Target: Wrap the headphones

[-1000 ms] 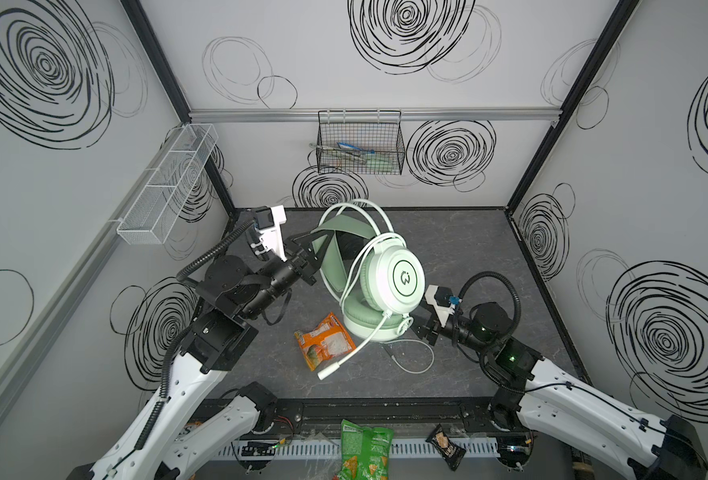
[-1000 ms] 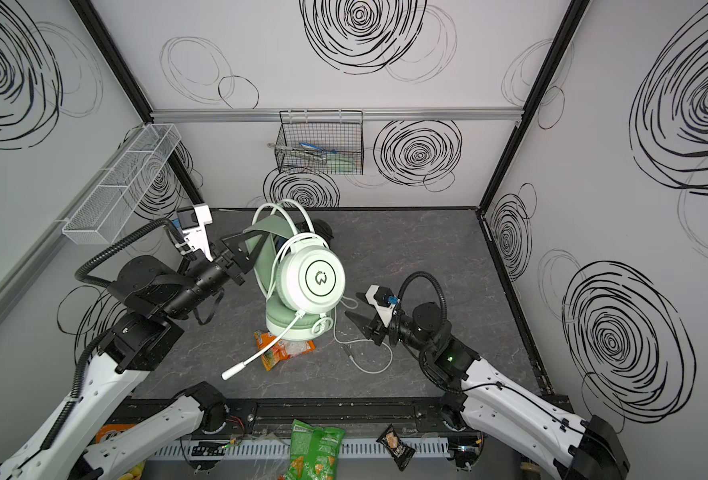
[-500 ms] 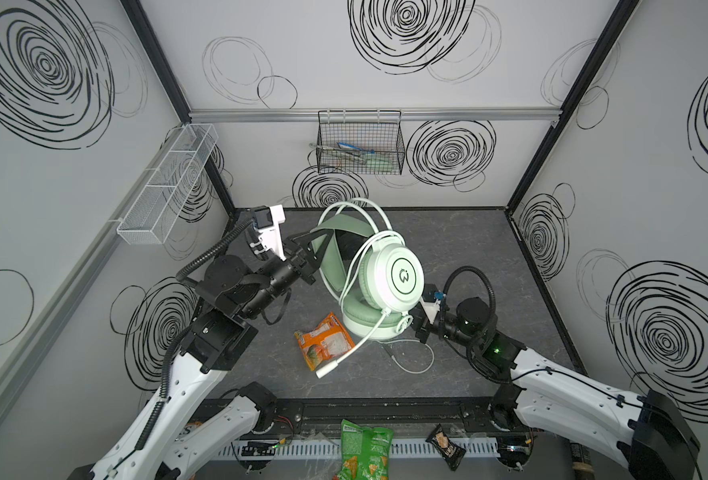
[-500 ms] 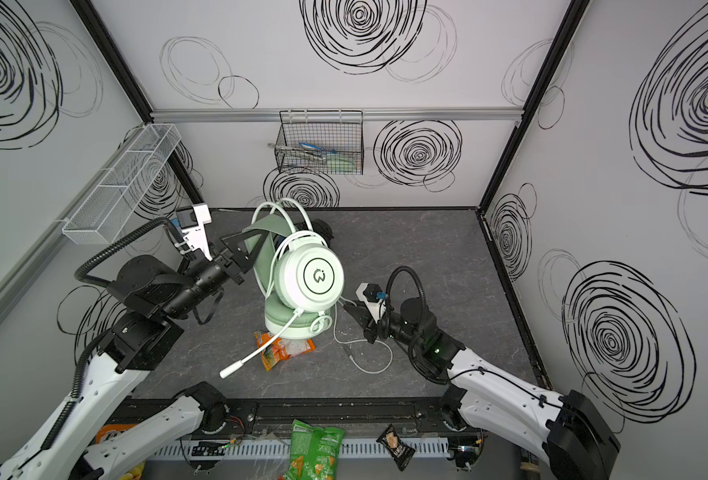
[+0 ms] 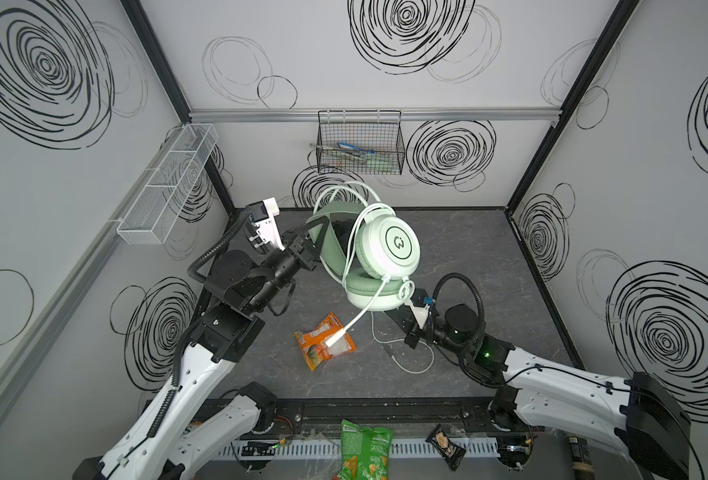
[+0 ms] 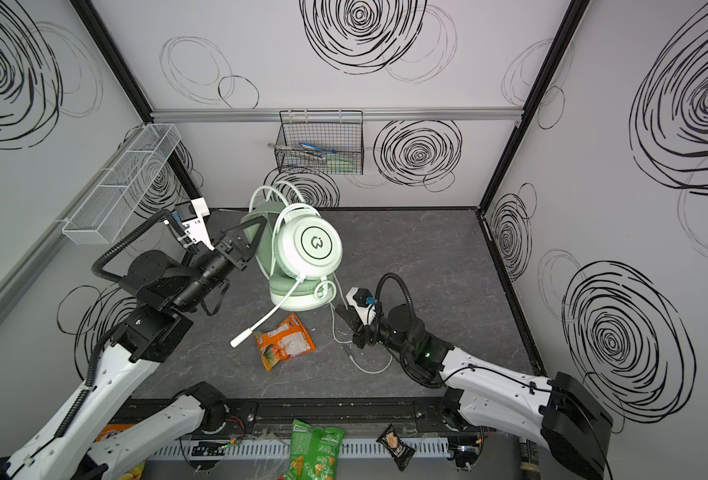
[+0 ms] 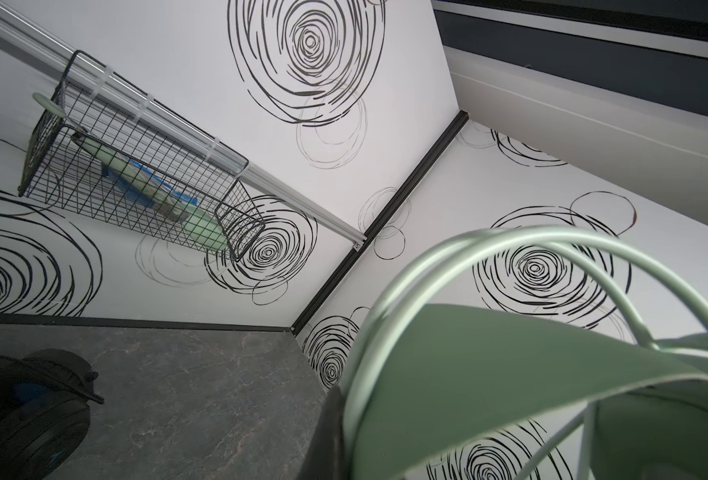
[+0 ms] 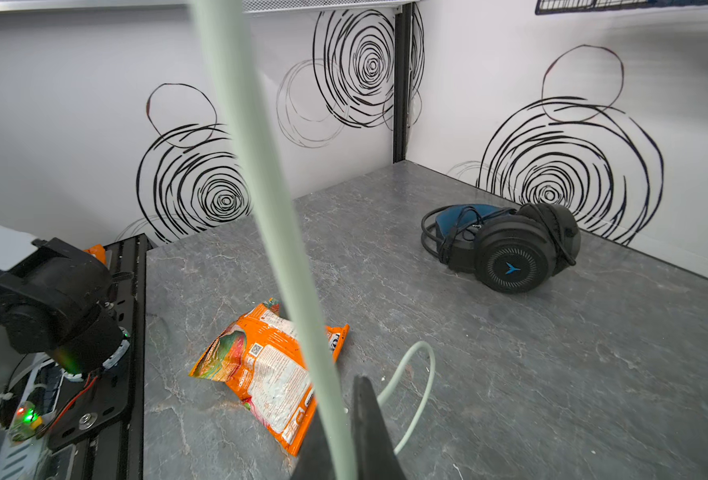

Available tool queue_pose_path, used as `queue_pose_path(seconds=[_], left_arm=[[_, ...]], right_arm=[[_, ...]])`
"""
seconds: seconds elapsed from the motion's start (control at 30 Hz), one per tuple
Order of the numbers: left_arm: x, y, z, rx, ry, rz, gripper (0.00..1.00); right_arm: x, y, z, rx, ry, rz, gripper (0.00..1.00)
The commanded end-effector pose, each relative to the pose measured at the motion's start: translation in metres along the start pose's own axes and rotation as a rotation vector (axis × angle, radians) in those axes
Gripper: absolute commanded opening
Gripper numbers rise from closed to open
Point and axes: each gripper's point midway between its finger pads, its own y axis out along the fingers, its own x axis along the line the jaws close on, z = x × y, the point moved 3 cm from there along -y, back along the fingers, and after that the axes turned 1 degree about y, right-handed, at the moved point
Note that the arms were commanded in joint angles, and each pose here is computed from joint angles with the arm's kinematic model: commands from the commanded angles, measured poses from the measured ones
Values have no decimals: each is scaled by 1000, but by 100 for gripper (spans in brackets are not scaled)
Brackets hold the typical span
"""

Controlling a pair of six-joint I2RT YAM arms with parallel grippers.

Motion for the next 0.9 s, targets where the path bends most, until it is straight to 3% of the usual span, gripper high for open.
queue_pose_path(seconds=[0.0, 0.57, 0.87], left_arm=[[-29, -9, -43, -195, -86, 121, 0], [-1, -6, -28, -255, -228, 6, 0], [13, 2, -16, -263, -230, -96, 0]], right_arm=[[-4, 6, -3, -11, 42, 69, 0], [23, 43, 8, 60, 33, 129, 0], [46, 64, 20, 123, 2, 124, 0]])
